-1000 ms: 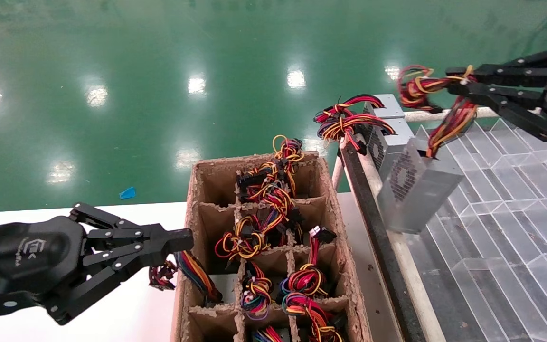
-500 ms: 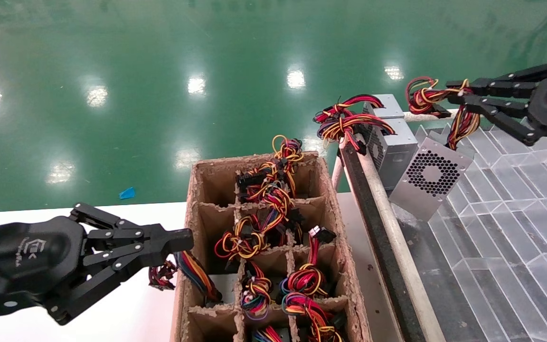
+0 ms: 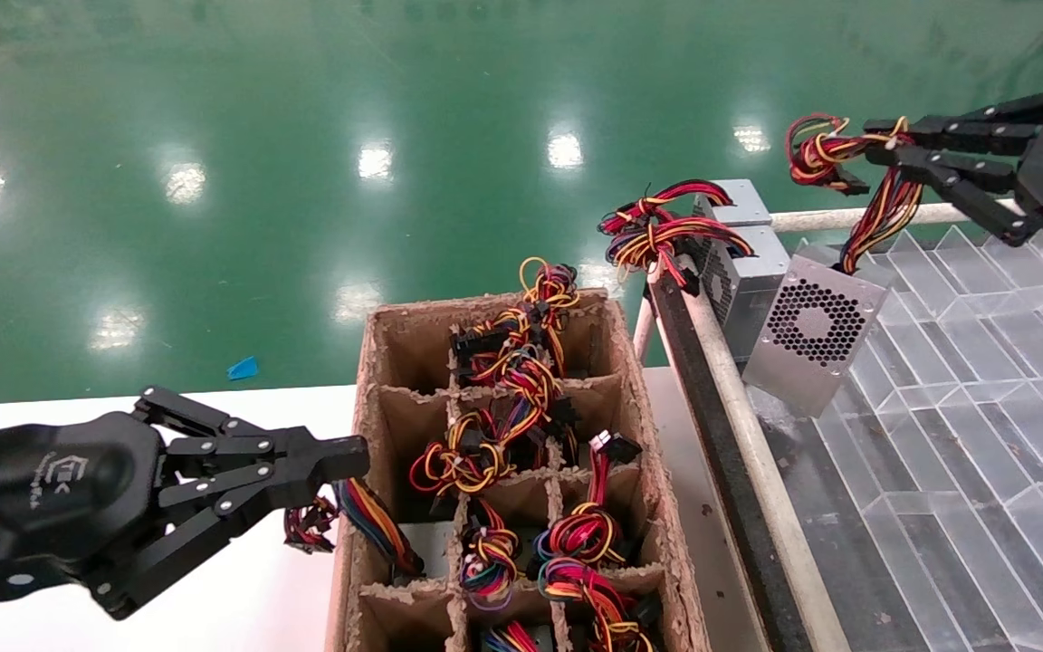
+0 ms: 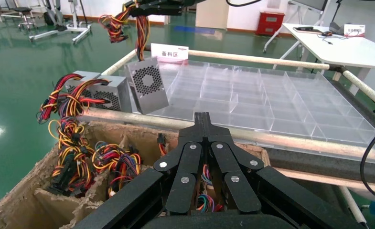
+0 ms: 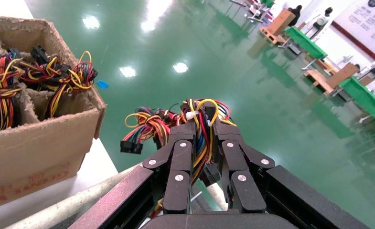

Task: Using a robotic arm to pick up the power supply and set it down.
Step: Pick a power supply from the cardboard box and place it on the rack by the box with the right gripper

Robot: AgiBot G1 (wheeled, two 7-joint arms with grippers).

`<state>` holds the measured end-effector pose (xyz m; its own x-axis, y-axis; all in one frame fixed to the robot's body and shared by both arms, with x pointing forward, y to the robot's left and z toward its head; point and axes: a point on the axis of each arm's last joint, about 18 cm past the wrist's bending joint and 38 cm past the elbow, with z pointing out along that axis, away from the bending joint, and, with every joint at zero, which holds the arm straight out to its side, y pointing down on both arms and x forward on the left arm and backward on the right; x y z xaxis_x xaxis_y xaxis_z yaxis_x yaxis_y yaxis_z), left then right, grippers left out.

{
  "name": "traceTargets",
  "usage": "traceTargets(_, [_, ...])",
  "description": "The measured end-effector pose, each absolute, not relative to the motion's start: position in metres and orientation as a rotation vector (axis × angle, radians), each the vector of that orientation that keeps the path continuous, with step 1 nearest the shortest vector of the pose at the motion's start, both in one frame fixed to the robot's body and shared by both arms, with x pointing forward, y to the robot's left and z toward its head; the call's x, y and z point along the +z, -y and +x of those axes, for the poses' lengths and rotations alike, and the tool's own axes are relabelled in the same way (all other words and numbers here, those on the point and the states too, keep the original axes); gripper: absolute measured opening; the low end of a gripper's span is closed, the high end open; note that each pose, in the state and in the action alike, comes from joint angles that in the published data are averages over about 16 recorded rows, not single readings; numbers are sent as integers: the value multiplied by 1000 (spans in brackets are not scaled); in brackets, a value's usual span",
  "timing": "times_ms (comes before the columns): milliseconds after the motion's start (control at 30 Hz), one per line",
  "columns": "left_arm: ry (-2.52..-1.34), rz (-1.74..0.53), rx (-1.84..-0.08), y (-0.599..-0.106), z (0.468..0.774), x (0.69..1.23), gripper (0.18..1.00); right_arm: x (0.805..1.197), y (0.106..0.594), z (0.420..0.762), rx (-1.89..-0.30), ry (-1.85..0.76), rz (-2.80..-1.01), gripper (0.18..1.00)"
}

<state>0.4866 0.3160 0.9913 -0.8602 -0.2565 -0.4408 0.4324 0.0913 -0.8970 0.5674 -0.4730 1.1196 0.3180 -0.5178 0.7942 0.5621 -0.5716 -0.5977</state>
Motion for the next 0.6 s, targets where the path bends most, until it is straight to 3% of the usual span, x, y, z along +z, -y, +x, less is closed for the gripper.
traceTargets(600, [-1879,172,-1821,-316,487,991,191,1115,454,585,-1394,50,-1631,234])
